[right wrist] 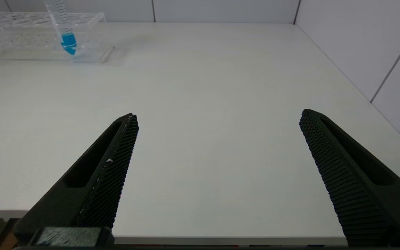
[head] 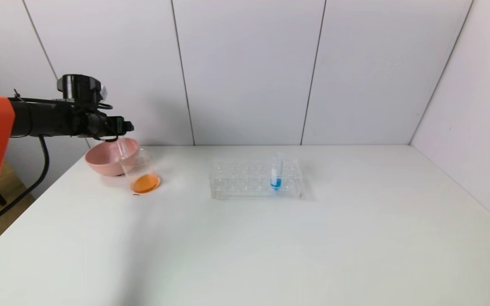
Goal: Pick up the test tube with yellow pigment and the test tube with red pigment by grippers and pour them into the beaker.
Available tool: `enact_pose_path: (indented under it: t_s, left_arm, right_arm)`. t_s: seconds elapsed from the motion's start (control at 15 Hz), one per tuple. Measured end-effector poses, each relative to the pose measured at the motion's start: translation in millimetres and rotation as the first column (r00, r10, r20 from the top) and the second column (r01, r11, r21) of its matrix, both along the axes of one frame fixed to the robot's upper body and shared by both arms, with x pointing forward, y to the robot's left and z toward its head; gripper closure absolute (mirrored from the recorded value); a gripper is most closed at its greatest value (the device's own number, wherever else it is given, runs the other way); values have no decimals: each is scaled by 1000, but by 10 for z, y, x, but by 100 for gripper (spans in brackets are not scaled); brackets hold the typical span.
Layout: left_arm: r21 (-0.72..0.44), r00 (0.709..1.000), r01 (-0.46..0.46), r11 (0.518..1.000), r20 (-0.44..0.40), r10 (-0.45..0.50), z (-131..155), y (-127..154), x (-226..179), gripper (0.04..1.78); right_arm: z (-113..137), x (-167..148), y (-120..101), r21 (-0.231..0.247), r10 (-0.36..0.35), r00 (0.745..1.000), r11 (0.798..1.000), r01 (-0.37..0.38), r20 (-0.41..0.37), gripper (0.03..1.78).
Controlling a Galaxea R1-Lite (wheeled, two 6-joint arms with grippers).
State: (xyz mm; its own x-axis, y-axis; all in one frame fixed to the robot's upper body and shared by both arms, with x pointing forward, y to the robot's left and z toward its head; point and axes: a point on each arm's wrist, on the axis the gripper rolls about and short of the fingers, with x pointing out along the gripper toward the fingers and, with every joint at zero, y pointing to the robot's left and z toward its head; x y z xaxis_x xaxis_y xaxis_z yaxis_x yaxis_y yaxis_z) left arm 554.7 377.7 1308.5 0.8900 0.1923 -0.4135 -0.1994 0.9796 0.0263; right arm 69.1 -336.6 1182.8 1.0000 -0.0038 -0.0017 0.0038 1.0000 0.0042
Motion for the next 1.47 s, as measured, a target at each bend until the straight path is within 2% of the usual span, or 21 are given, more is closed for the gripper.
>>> enact_pose_path:
  t_s: [0.33, 0.67, 0.93, 1.07, 1.27, 1.47]
  left_arm:
    - [43, 994, 31, 999, 106, -35, 678, -134, -567, 6]
    - [100, 966, 74, 992, 241, -96, 1362, -317, -1699, 6]
    - [135, 937, 99, 986, 320, -138, 1511, -380, -2645, 6]
    - [177, 902, 180, 968, 362, -234, 1547, -416, -3044, 6]
    - [263, 833, 301, 917, 396, -387, 1523, -458, -3564, 6]
    - [317, 770, 353, 880, 436, -466, 1382, -484, -4057, 6]
  right_arm:
    - [0, 0, 0, 0, 0, 1000, 1000, 0, 0, 11]
    - [0, 0, 0, 0, 0, 1000, 1000, 0, 0, 11]
    - [0, 0, 0, 0, 0, 1000, 1000, 0, 0, 11]
    - [0, 0, 0, 0, 0, 1000, 1000, 0, 0, 11]
    - [0, 0, 0, 0, 0, 1000, 1000, 0, 0, 11]
    - [0, 0, 0, 0, 0, 1000, 1000, 0, 0, 11]
